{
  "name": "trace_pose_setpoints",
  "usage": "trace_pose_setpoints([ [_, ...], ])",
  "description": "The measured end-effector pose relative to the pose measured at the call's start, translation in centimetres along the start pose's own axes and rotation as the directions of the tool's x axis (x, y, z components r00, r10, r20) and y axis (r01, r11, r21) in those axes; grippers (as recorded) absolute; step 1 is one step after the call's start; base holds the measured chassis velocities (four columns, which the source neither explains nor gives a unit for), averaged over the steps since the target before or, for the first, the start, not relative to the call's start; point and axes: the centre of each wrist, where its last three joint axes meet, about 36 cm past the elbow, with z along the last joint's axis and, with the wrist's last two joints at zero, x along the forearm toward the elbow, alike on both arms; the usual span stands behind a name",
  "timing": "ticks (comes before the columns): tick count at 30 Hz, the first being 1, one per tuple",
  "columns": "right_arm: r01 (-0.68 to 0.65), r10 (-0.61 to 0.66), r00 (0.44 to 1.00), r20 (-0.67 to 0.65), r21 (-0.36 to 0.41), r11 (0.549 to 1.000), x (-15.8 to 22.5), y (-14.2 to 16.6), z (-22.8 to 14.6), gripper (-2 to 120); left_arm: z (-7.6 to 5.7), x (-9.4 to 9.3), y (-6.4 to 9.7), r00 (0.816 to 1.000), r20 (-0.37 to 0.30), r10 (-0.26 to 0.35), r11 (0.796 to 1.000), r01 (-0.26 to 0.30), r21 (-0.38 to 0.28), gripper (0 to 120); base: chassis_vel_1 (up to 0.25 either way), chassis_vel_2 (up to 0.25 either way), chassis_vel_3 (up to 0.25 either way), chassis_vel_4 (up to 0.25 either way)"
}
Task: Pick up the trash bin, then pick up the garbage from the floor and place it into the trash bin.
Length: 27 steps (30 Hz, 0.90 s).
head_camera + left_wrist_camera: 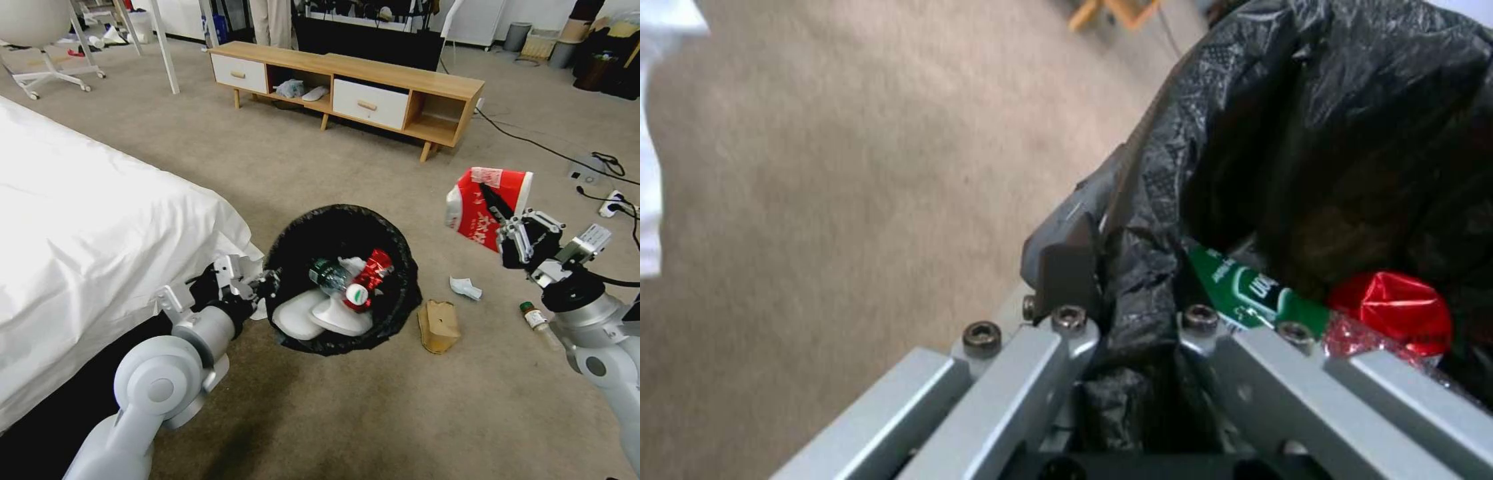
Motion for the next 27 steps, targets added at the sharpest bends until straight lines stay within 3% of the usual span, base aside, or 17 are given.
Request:
trace_pose_setpoints([
  [7,0.082,-0.083,0.997,-0.010,-0.034,0.996,-0.8,0.6,0.0,0,0.3,-2.8,1.8,0.997,-0.068,0.039,0.999,-0.039,-0.009,3,0.000,0.000,0.000,0.000],
  [11,0.090,-0.091,0.996,-0.024,-0.049,0.995,-0.4,0.5,0.6,0,0.5,-5.8,2.4,0.991,-0.111,0.077,0.996,-0.081,-0.034,3,0.000,0.000,0.000,0.000],
  [22,0.080,-0.083,0.995,-0.052,-0.058,0.995,0.7,0.1,1.7,0,0.2,-12.3,1.0,0.984,-0.133,0.121,0.989,-0.131,-0.066,3,0.000,0.000,0.000,0.000],
  [27,0.077,-0.082,0.994,-0.069,-0.066,0.995,0.9,0.2,1.8,0,0.1,-13.0,0.8,0.984,-0.131,0.123,0.989,-0.133,-0.068,3,0.000,0.000,0.000,0.000],
])
